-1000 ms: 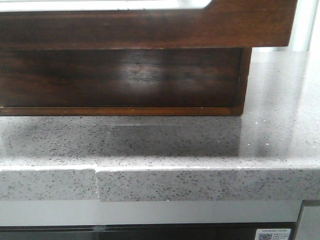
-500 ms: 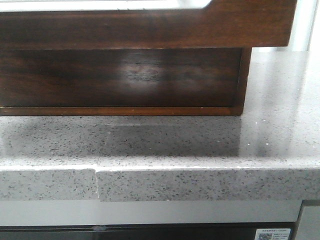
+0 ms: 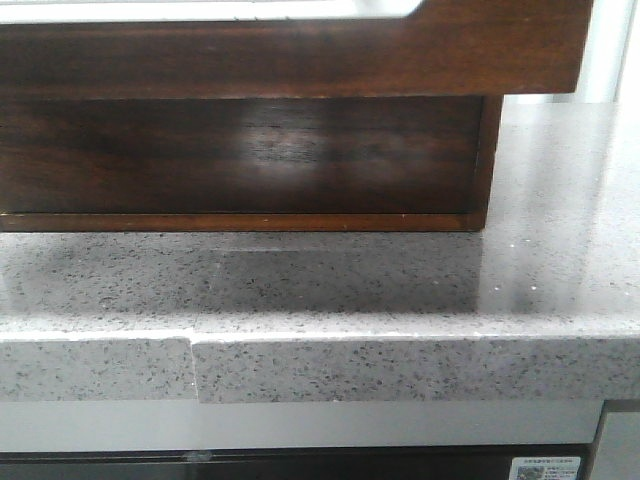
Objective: Put scissors in drawer with both arms
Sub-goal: 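Close the right gripper on the scissors near the pivot and lift, then carry the scissors with the right gripper over the open drawer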
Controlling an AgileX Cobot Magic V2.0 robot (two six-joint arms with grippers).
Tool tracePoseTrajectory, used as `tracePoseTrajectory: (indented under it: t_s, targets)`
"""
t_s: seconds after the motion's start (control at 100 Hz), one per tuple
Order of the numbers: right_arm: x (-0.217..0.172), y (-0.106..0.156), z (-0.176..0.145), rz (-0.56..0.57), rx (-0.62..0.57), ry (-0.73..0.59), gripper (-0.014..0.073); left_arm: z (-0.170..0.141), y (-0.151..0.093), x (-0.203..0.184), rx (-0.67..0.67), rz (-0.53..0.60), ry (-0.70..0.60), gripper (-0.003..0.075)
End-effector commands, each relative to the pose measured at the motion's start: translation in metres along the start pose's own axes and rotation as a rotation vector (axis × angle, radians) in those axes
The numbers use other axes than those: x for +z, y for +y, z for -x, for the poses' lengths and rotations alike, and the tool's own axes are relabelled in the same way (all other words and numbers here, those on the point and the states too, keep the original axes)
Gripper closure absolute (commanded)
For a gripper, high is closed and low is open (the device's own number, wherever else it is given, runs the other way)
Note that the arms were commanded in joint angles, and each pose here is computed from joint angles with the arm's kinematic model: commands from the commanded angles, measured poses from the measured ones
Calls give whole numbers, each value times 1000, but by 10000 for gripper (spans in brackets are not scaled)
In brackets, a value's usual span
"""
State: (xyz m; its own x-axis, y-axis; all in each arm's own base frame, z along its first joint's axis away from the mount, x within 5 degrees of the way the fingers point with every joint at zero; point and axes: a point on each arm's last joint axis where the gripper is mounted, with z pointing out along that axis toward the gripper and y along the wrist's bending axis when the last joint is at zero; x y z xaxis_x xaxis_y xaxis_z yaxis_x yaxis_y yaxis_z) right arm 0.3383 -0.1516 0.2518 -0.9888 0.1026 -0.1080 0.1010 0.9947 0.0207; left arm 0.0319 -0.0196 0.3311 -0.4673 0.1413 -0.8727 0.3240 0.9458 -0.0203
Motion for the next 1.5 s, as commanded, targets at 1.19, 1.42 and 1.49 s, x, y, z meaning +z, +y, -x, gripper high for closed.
tracePoseTrajectory:
  t_s: [1.19, 1.42, 1.49]
  targets:
    - [-38, 6, -11, 18, -6, -33, 617, 13, 1, -5, 8, 10, -86, 281]
    - [-89, 29, -10, -4, -74, -192, 617, 13, 1, -5, 9, 12, -86, 281]
    - [-113, 43, -13, -20, -112, -265, 617, 13, 1, -5, 9, 12, -86, 281]
